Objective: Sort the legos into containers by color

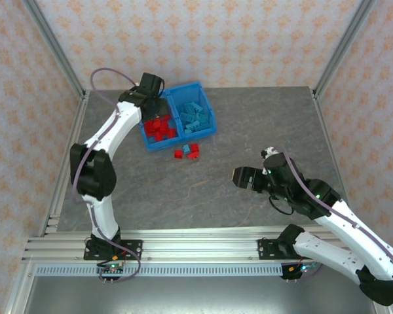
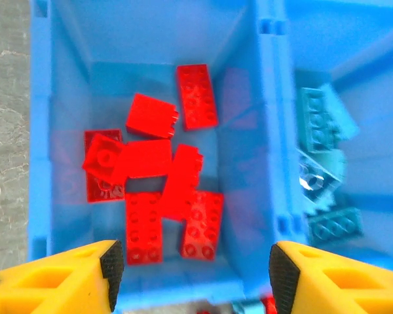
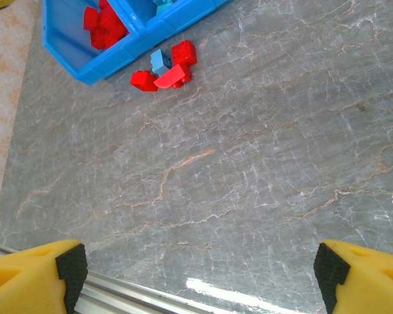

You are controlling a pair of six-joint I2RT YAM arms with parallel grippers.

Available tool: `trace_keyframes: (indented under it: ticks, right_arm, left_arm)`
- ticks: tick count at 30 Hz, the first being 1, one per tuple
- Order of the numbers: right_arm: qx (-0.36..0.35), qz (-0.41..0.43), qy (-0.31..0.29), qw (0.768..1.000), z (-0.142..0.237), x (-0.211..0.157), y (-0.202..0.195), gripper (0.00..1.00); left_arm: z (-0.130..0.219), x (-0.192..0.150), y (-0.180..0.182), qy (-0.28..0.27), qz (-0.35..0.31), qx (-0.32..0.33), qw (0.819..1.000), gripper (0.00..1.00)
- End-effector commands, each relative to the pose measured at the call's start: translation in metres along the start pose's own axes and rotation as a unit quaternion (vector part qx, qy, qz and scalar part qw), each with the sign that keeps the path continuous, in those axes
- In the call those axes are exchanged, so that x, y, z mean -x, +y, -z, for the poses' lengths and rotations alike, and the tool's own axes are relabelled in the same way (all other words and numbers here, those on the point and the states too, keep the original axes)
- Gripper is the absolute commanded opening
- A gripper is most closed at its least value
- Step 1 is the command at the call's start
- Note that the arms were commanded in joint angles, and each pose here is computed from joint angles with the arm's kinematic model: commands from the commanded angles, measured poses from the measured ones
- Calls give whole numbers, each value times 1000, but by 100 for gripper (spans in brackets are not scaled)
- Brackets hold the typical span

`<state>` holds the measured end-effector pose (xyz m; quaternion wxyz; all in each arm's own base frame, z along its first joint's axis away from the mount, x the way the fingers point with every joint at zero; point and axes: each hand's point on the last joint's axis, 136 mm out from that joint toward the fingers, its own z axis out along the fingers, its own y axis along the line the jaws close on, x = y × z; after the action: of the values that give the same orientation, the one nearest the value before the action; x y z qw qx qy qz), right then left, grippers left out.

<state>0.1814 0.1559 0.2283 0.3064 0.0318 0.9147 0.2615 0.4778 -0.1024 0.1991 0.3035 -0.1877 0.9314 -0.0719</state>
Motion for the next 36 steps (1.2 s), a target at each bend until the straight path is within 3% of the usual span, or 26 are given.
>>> trace_keyframes:
  ticks: [1, 5, 7, 11, 23, 31, 36]
  right_arm:
    - [4, 2, -2, 1000, -5, 1, 3, 91]
    - [1, 6, 4, 1000, -9, 0, 4, 91]
    - [2, 9, 7, 1000, -12, 0, 6, 91]
    - [2, 12, 17, 1000, -15, -1, 8, 91]
    - [-1, 0, 16, 1000, -11, -4, 4, 91]
    - [-3, -1, 14, 1000, -9, -3, 3, 91]
    - [-4, -2, 13, 1000, -9, -3, 2, 91]
  left_arm:
    - [48, -22, -33, -14, -30, -62, 998, 64]
    - [49, -79, -50, 13, -128, -75, 989, 63]
    - [31, -113, -52, 42, -184, -77, 979, 63]
    - [-7, -146, -31, 90, -211, -35, 973, 63]
    - [-74, -163, -5, 115, -232, 50, 965, 61]
    - [-96, -170, -2, 146, -205, 33, 967, 56]
    - [-98, -179, -3, 164, -202, 18, 965, 44]
